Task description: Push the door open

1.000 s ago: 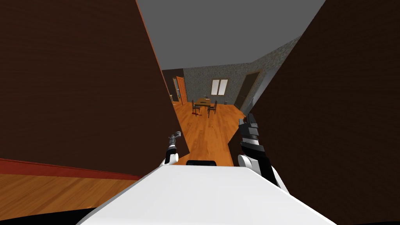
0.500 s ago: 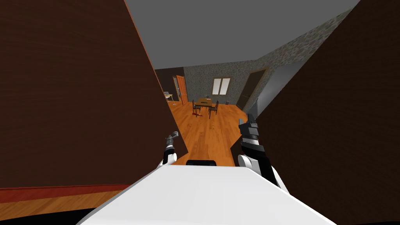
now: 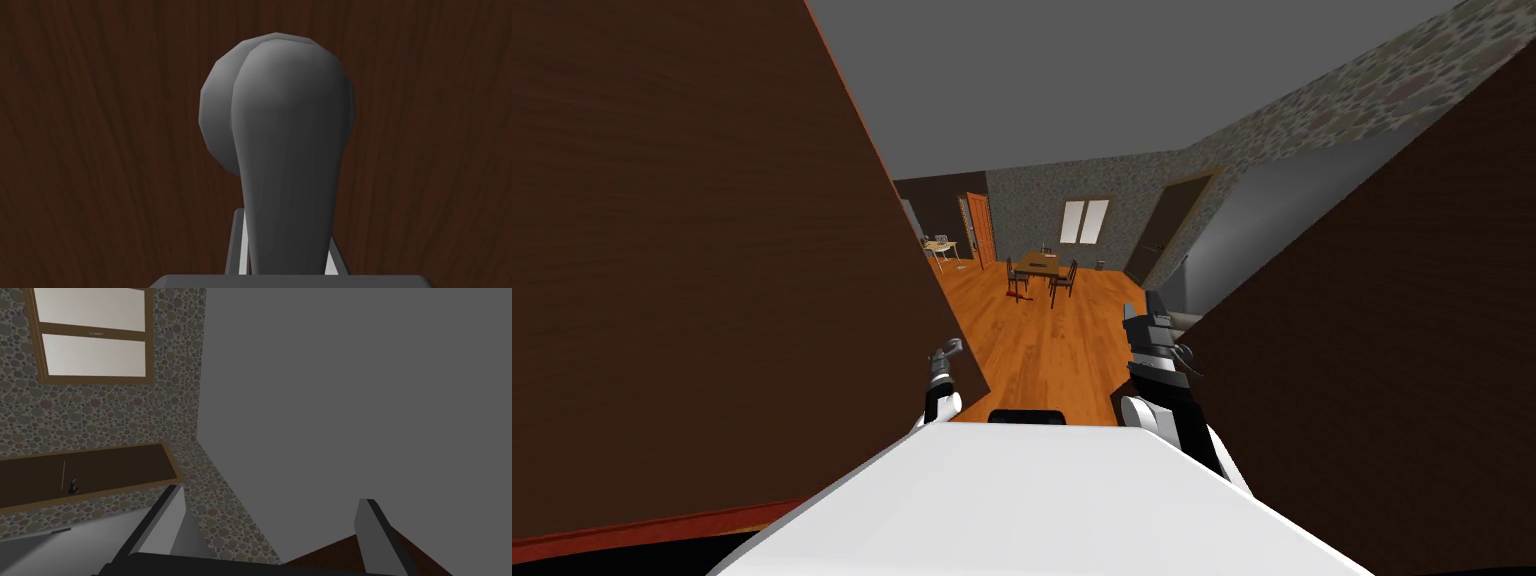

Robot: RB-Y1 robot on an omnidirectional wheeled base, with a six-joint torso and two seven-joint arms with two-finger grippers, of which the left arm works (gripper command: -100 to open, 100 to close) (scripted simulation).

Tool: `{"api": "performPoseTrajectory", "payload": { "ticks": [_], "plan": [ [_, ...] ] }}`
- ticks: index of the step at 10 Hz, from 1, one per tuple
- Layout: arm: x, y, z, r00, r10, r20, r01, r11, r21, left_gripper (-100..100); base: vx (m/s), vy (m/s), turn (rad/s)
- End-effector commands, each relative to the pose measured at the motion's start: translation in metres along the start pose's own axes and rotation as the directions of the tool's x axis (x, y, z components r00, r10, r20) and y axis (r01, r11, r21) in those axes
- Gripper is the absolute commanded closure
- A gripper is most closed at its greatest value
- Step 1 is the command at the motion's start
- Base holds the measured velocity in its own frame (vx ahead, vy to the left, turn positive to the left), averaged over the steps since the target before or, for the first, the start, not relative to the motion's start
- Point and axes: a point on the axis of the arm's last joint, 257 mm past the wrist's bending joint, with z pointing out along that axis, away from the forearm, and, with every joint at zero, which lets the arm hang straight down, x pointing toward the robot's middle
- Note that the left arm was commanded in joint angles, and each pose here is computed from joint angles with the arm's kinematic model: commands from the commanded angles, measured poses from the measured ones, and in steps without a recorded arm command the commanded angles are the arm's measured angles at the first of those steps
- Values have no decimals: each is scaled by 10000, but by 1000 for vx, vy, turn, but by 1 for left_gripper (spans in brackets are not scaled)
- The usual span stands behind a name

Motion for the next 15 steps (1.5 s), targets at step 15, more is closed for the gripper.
{"api": "performPoseTrajectory", "payload": {
  "ticks": [15],
  "plan": [
    [-890, 10, -61, 9755, -150, 2197, 151, 9999, 12, 100, 167, 7, 44]
  ]
}}
